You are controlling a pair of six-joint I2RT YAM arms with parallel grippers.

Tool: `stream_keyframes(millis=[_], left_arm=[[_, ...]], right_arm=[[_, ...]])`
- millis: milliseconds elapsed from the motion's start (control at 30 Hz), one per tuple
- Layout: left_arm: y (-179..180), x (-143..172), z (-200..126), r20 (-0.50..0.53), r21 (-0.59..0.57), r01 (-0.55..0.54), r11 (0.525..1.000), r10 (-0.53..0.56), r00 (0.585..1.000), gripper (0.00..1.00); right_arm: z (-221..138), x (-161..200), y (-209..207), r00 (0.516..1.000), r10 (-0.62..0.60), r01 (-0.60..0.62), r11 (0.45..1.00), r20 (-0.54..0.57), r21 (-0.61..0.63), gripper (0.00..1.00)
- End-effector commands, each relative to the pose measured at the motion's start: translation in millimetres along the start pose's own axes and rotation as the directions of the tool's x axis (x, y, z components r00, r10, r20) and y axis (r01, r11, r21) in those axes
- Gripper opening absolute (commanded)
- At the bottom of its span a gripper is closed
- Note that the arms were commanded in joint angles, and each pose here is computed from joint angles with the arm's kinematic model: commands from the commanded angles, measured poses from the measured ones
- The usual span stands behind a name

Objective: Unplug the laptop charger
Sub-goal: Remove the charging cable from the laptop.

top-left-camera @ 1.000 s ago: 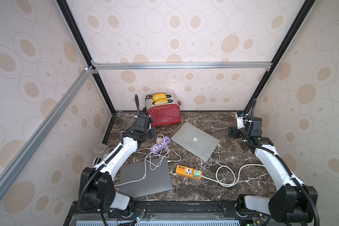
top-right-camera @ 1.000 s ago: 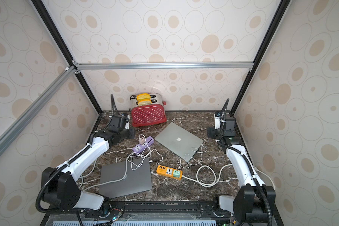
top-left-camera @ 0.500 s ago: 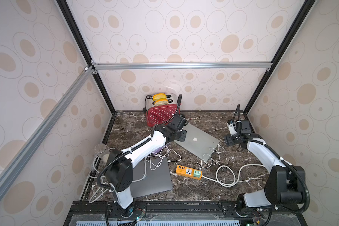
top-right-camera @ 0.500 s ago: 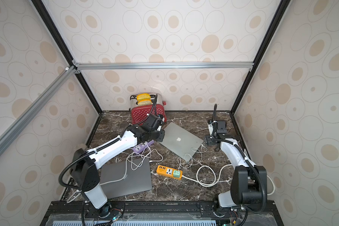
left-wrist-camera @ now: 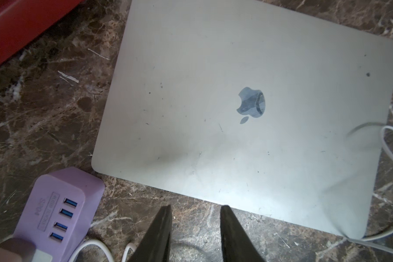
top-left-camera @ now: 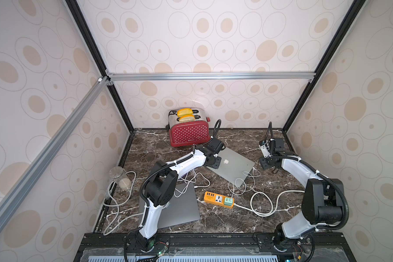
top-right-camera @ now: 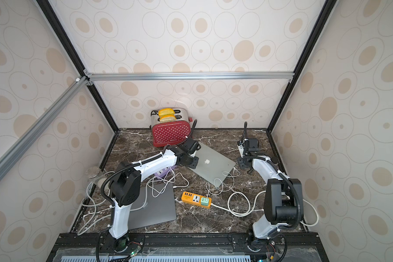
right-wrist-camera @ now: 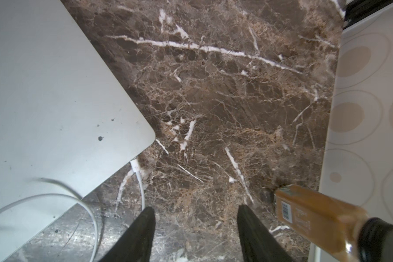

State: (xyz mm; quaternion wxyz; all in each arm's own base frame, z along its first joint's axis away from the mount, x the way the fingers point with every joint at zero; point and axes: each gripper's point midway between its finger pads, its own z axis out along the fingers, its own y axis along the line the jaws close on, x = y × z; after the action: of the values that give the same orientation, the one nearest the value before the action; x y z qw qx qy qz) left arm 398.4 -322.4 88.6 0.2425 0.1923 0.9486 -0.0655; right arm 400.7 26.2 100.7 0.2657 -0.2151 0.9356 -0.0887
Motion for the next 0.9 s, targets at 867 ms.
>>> stream_keyframes(millis=[867], left_arm=[[-14.4, 33.1, 28.5, -0.089, 0.064, 0.071, 0.995, -0.066, 0.994, 0.38]], right_arm=[[28.3, 11.7, 57.4, 0.984, -0.172, 0.147, 0.938, -0.053, -0.313, 0.4]])
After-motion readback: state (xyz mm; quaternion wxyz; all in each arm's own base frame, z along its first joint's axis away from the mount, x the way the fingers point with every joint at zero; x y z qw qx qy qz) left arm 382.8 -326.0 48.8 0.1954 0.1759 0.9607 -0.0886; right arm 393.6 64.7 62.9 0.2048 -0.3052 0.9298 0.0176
